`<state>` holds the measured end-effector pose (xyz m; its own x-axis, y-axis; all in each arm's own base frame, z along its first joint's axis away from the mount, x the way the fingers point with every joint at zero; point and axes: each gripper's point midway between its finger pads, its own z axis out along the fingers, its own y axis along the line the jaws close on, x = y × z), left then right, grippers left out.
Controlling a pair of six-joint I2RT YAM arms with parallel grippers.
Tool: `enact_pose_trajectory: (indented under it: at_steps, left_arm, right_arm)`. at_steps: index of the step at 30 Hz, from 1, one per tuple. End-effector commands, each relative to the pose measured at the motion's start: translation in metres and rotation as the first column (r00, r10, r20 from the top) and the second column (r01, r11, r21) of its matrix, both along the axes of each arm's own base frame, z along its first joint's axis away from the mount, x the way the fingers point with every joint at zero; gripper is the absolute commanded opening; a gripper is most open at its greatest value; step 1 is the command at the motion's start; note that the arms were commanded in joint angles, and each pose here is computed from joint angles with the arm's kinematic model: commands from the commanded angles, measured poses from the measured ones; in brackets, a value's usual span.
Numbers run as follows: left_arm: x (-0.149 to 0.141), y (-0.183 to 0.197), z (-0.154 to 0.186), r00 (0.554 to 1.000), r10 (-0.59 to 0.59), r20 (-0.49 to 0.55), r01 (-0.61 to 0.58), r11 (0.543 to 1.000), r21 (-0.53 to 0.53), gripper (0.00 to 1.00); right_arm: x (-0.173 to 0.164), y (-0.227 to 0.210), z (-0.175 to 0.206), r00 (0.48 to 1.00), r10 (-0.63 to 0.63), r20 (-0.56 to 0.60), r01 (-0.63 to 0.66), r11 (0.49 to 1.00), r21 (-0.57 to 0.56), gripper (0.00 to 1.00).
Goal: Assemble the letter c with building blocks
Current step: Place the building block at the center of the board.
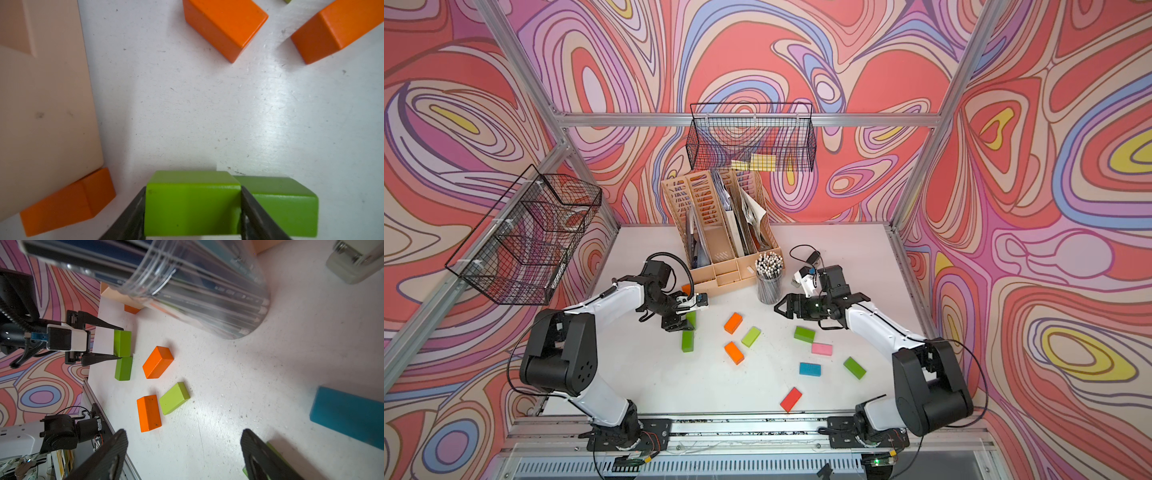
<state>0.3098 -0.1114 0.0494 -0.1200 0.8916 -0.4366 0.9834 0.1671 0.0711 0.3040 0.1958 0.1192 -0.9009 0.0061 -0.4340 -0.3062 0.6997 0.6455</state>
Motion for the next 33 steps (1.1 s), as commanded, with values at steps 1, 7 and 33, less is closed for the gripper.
enact_pose_trajectory:
  at_steps: [1, 7, 33]
  left_arm:
    - [-0.0099, -0.0016, 0.0038, 0.999, -0.036, -0.033, 0.035, 0.999, -0.024, 0.51]
    - [-0.0127, -0.0027, 0.0053, 0.999, -0.039, -0.037, 0.037, 0.999, -0.035, 0.53]
    - [-0.0093, -0.0021, -0.0028, 0.997, -0.014, -0.077, 0.013, 1.0, -0.014, 0.67]
  right_arm:
    - [0.001, 0.0014, -0.0002, 1.0, 0.011, 0.011, -0.011, 1.0, -0.009, 0.89]
    - [0.0011, 0.0009, -0.0013, 1.0, 0.008, 0.007, -0.007, 1.0, -0.013, 0.9]
    - [0.0019, -0.0021, 0.0009, 1.0, -0.003, 0.023, 0.003, 1.0, -0.028, 0.93]
